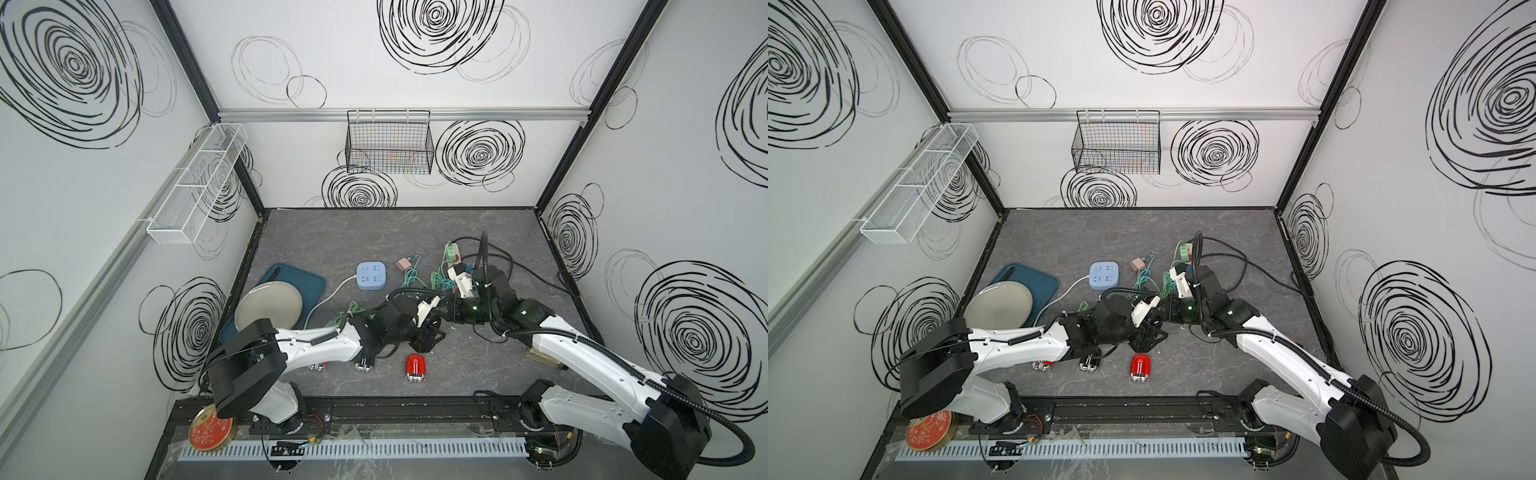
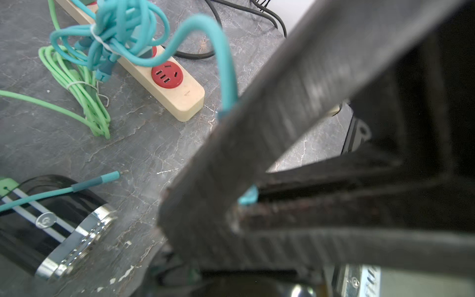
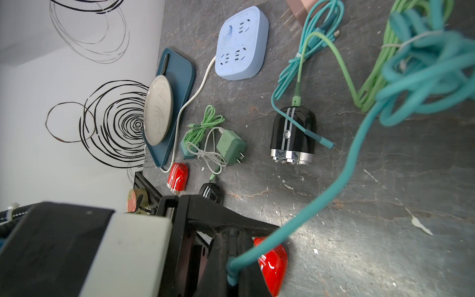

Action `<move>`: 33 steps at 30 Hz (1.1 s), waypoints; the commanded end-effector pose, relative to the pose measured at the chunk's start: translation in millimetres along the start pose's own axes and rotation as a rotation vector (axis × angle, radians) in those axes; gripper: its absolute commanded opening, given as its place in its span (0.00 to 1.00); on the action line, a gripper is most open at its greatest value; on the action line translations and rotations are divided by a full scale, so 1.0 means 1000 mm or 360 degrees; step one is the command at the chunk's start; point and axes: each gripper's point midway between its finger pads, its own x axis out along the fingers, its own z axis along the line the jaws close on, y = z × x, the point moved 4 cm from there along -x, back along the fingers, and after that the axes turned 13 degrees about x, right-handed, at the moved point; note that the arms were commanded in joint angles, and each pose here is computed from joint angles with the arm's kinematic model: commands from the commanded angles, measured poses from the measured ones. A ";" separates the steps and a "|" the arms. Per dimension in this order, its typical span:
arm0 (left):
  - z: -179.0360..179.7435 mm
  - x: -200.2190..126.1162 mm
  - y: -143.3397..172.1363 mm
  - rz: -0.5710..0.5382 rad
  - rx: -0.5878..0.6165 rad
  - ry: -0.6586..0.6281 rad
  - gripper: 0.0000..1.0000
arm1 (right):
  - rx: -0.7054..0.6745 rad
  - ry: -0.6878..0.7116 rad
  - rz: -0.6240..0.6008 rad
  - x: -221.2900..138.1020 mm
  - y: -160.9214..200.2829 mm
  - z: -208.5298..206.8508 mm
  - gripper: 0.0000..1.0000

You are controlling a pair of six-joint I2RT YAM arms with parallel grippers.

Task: Unplug the electric shaver
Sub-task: Remove the charging cable from the electric shaver.

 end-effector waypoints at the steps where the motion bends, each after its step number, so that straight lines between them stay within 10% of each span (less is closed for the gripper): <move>1: -0.004 -0.004 -0.020 -0.0102 0.0059 -0.0013 0.45 | 0.0014 0.0065 -0.0072 -0.004 -0.005 -0.002 0.05; 6: -0.004 -0.011 -0.022 -0.0138 0.0066 -0.0025 0.43 | 0.0034 0.0058 -0.0085 -0.003 -0.004 -0.005 0.05; 11: -0.003 -0.013 -0.025 -0.0148 0.0056 -0.0028 0.67 | 0.0018 0.0015 -0.0037 0.002 0.001 -0.004 0.05; 16: -0.004 -0.011 -0.031 -0.0174 0.0055 -0.0014 0.72 | 0.0002 0.0005 -0.0021 0.002 0.003 -0.003 0.05; 33: -0.008 -0.005 -0.029 -0.0137 0.0077 0.0005 0.43 | 0.0113 0.0044 -0.0064 0.000 0.001 -0.015 0.05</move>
